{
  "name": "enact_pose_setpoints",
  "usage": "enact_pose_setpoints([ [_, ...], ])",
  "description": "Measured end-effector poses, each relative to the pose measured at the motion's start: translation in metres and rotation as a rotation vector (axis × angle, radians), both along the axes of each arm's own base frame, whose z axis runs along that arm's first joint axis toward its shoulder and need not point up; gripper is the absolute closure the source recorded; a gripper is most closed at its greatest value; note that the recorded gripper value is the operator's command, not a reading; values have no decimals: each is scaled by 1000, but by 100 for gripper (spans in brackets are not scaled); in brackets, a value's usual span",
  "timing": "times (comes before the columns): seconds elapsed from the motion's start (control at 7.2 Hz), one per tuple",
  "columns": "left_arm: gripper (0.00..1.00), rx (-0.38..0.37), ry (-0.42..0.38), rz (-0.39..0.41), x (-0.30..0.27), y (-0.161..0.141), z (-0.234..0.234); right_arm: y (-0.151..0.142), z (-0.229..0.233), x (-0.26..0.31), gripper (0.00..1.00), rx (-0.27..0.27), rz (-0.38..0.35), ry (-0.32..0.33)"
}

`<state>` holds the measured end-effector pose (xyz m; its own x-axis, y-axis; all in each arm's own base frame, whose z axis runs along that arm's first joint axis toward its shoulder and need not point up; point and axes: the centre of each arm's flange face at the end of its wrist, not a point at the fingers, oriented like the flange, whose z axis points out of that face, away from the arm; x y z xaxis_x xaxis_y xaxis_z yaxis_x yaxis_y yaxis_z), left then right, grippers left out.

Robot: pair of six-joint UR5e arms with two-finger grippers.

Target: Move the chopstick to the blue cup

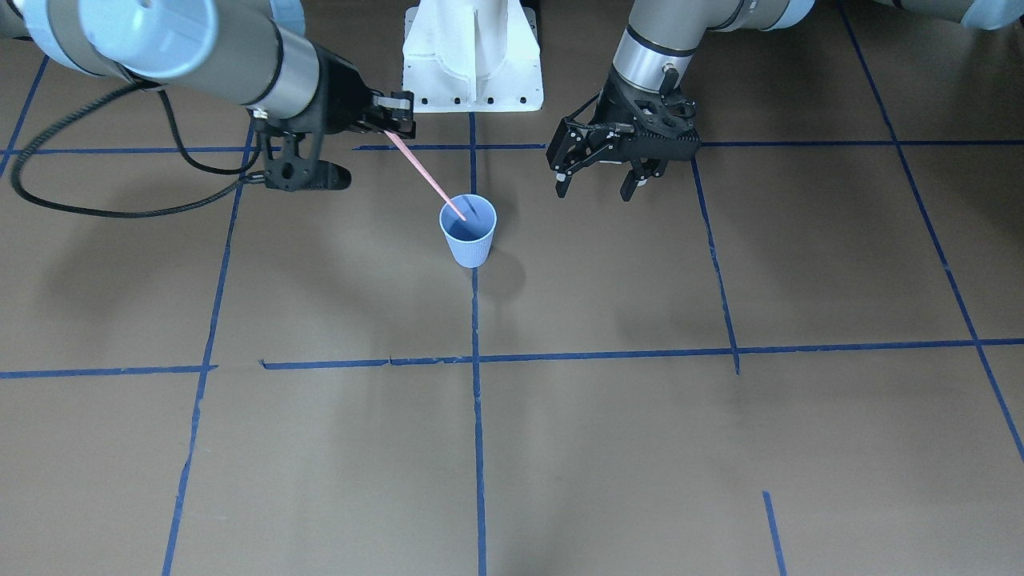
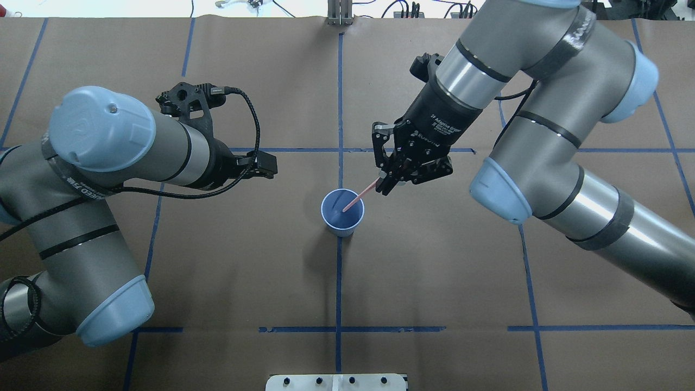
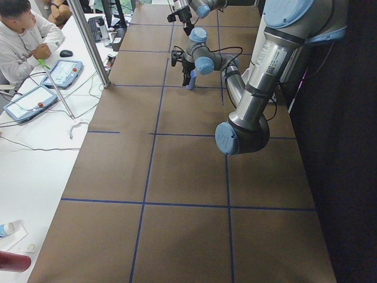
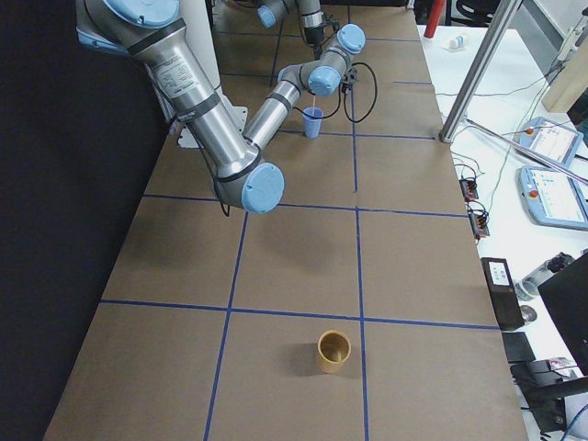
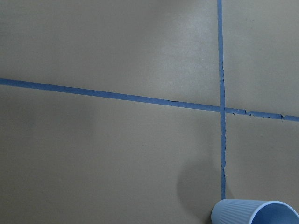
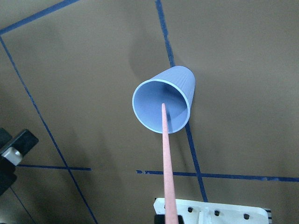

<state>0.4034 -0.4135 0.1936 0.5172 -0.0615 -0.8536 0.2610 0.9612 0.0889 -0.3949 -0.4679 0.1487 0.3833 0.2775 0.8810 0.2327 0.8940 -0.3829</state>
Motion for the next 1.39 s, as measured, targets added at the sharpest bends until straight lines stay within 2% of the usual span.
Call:
enact_pose_setpoints([
  [0.14,0,-1,-1,1,1,0,0,0,4,-15,81,3,-8,8],
  [0.28,0,-2,-2,1,1,0,1,1,6,-28,60,7,-14,14],
  [0.42,0,-3,-3,2,2,0,1,3,8,-38,17,13,-16,22],
  [0.56,0,-4,-4,2,3,0,2,5,7,-46,1,24,-14,26],
  [0.83,0,-3,-16,1,-1,-2,9,3,-2,-36,0,26,20,8],
  [0.97,0,6,-43,8,-9,-3,25,-7,-4,-6,0,12,66,-5],
  [1.25,0,41,-129,81,-48,-5,79,-26,46,111,0,-21,219,3],
  [1.39,0,51,-164,147,-82,-12,111,-35,86,165,0,-11,296,27],
])
